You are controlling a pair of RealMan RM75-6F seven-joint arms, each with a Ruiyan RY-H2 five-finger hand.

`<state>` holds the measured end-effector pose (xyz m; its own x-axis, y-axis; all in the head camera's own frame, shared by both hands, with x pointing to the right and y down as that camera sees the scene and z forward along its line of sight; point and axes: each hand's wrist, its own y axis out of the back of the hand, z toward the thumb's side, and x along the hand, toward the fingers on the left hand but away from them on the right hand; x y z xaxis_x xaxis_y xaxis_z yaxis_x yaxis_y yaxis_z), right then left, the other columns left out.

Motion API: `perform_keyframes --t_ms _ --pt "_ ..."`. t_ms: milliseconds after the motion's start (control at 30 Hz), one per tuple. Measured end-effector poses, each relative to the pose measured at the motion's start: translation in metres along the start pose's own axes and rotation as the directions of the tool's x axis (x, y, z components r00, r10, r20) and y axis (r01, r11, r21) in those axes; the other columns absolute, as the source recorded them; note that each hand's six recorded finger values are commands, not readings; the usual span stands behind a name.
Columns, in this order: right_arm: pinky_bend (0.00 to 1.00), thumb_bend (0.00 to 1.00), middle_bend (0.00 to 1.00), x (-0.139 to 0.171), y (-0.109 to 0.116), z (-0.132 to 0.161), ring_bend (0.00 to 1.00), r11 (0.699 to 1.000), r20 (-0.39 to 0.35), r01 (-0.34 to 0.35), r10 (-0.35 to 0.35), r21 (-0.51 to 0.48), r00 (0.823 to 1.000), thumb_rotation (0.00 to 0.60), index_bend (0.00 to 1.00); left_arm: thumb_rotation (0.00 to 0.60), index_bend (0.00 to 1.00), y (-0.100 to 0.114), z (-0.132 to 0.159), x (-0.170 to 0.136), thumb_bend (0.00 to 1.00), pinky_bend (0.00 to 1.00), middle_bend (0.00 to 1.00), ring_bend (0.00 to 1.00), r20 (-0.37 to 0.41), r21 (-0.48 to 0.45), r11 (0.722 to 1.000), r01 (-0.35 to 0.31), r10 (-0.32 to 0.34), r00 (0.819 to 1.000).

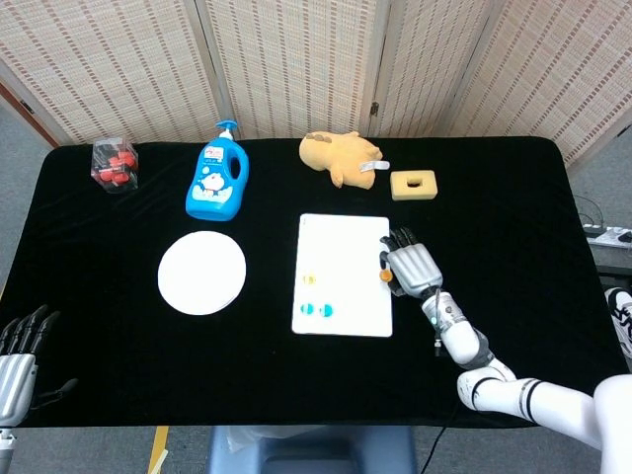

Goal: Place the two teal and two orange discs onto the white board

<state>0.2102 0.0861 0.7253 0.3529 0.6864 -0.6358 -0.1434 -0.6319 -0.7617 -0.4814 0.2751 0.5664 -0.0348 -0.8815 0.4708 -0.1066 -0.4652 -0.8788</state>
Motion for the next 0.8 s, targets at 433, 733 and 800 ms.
perform_keyframes --t_ms 433,733,800 --pt "0.00 0.30 0.12 -0.031 0.007 0.078 0.00 0.999 -0.085 -0.004 0.008 0.047 0.996 0.600 0.49 0.600 0.00 -0.003 -0.009 -0.003 0.13 0.00 0.00 0.07 -0.021 -0.003 1.000 0.008 -0.008 1.000" --pt "0.00 0.30 0.12 -0.046 0.004 0.094 0.00 0.997 -0.077 -0.009 0.015 0.071 0.997 0.600 0.49 0.600 0.00 -0.003 -0.011 -0.003 0.13 0.00 0.00 0.07 -0.026 -0.007 1.000 0.005 -0.005 1.000" --pt "0.00 0.30 0.12 -0.047 0.004 0.095 0.00 0.997 -0.074 -0.010 0.015 0.074 0.997 0.600 0.49 0.600 0.00 -0.003 -0.012 -0.003 0.13 0.00 0.00 0.07 -0.026 -0.007 1.000 0.006 -0.006 1.000"
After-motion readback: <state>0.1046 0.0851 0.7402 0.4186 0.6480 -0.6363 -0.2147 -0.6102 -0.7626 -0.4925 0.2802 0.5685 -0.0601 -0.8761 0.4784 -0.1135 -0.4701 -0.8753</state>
